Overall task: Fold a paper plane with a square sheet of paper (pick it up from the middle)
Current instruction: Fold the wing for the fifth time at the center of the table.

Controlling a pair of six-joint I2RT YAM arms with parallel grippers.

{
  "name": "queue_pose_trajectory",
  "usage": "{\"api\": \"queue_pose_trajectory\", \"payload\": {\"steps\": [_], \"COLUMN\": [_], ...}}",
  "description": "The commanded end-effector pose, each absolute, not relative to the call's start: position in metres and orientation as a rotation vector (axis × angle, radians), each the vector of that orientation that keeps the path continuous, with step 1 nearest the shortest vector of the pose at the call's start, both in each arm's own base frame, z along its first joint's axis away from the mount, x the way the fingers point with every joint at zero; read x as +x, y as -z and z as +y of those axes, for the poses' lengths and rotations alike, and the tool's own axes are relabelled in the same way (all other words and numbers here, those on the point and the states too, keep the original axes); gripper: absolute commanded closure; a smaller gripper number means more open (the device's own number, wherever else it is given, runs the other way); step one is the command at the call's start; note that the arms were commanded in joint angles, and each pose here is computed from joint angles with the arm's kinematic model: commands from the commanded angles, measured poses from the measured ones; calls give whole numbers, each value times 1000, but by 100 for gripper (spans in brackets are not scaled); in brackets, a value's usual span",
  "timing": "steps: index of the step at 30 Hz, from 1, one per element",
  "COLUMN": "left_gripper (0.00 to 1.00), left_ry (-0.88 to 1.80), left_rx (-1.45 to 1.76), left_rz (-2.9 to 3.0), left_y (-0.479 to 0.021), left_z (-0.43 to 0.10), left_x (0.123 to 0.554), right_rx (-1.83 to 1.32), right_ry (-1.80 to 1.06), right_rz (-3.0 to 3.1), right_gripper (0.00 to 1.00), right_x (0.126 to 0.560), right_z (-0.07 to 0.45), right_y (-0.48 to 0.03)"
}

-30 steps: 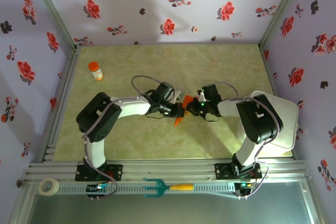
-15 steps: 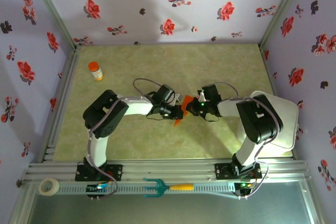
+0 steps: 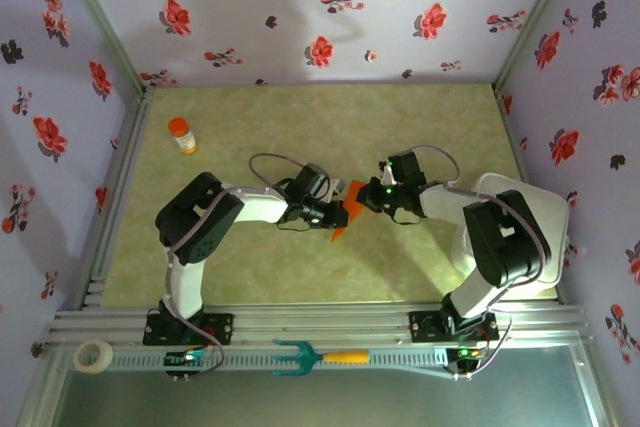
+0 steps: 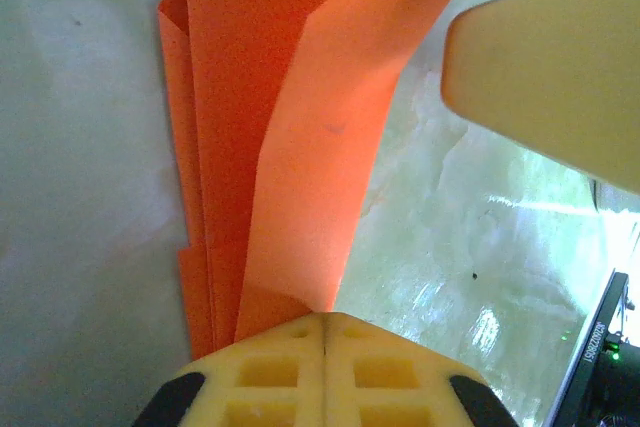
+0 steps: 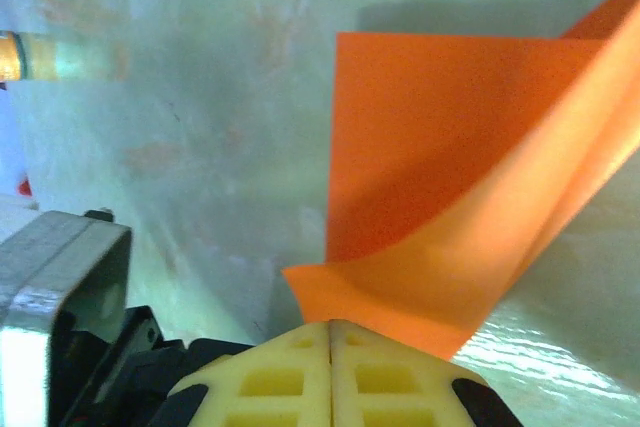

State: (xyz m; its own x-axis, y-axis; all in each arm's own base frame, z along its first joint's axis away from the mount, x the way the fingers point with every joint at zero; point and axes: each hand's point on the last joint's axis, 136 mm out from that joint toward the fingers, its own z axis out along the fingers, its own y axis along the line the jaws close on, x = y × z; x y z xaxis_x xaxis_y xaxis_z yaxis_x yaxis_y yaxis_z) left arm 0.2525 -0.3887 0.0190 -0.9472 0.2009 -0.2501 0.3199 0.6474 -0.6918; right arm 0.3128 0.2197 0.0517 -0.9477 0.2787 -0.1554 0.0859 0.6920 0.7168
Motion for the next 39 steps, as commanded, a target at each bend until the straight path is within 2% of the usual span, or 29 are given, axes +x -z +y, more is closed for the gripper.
{"api": "queue_pose_trajectory", "payload": {"steps": [1, 7, 11, 25, 33, 39], "left_gripper": [100, 100, 100, 100, 100, 100], "left_ry": [994, 992, 990, 1011, 1013, 1018], "left_rx": [337, 333, 331, 338, 339, 348], "left_rz": [2910, 2911, 2913, 2941, 2944, 2936], "left_y": [25, 25, 25, 33, 33, 31], "left_z": [-354, -354, -353, -353, -353, -355], "left_x": [232, 233, 233, 227, 226, 227], "right_rx": [246, 237, 318, 479, 408, 346], "right_ry": [-1167, -1118, -938, -964, -960, -1079], "right_rz": [2637, 2689, 2719, 2671, 2588, 2535], "right_gripper": [93, 94, 94, 93, 88, 83], "right_x": [310, 309, 316, 347, 360, 350], "right_z": [232, 240, 214, 180, 166, 177], "right_y": [-54, -35, -15, -6, -55, -83]}}
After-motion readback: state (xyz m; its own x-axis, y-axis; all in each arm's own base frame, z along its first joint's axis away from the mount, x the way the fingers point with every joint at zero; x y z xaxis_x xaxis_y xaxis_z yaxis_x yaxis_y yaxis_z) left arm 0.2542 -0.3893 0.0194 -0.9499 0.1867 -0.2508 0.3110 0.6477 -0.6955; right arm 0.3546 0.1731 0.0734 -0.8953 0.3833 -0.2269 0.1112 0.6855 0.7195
